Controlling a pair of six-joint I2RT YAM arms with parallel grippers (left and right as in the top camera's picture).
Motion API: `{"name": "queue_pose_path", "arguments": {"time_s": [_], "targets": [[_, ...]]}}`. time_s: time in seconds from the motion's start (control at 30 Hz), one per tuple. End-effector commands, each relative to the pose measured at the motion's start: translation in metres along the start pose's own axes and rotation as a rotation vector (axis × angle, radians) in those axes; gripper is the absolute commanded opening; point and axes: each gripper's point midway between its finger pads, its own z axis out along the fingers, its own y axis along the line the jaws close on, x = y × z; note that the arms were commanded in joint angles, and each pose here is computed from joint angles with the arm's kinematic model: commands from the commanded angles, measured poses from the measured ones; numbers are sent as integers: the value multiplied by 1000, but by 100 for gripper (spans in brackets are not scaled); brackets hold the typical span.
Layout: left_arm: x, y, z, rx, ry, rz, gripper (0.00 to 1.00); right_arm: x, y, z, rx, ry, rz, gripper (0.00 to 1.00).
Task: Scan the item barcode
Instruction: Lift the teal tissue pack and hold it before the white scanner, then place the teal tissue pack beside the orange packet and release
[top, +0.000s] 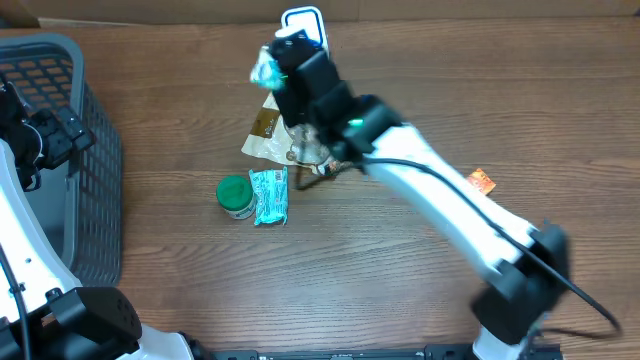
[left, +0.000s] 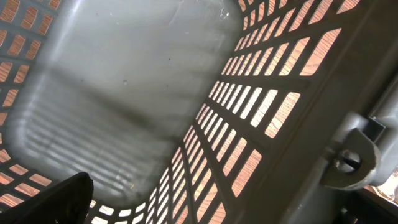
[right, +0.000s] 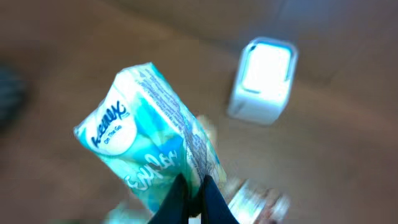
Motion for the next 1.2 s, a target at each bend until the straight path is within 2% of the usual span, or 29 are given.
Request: {"name": "queue_pose_path", "arguments": {"time_s": [0.0, 0.27, 0.4, 0.7, 0.83, 1.07, 1.1, 1.13, 1.17], "targets": [[0, 4, 4, -13, 10, 8, 100, 7, 5, -49, -192, 103, 247, 4], [0, 4, 4, -13, 10, 8, 100, 109, -119, -83, 181, 484, 619, 4], [0, 4, 4, -13, 10, 8, 100, 155, -177, -83, 388, 550, 775, 4], [0, 4, 4, -13, 10, 8, 100, 242, -241, -50, 487, 560, 939, 4], [0, 4, 4, -13, 10, 8, 99, 259, -255, -42, 504, 530, 971, 4], [0, 4, 4, -13, 10, 8, 100, 263, -261, -38, 506, 507, 977, 4], [0, 4, 4, -13, 10, 8, 100, 264, -260, -39, 507, 512, 977, 9], [0, 4, 4, -13, 10, 8, 100, 265, -260, -39, 507, 518, 978, 18], [0, 4, 4, -13, 10, 8, 99, 267, -259, -40, 509, 528, 979, 18]]}}
